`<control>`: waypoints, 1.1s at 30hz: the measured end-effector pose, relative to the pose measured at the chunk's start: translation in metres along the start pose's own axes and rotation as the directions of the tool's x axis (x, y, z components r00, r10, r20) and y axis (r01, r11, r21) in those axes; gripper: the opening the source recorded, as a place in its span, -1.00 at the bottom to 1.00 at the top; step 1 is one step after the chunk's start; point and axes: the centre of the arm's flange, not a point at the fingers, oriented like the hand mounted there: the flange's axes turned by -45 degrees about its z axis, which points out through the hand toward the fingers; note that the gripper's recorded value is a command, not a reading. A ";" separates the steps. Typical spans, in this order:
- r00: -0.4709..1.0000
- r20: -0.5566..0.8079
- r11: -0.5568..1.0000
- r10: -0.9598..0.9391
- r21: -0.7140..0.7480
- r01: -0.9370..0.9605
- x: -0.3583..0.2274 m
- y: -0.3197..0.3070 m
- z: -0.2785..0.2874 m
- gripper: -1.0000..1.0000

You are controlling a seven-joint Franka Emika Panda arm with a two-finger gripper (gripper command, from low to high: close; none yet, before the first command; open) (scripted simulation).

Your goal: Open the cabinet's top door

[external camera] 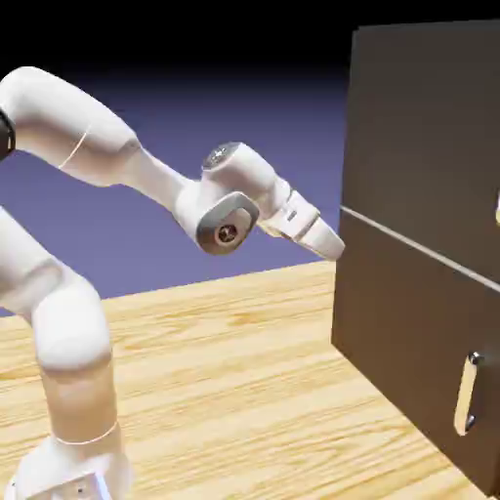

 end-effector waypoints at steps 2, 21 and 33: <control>0.987 -0.061 0.989 -0.146 -0.004 0.146 0.020 0.001 -0.016 0.00; 0.113 -0.099 0.148 -0.989 -0.520 0.841 0.129 0.079 -0.153 0.00; -0.404 0.381 -0.555 -0.832 -0.549 0.624 0.132 0.178 -0.157 0.00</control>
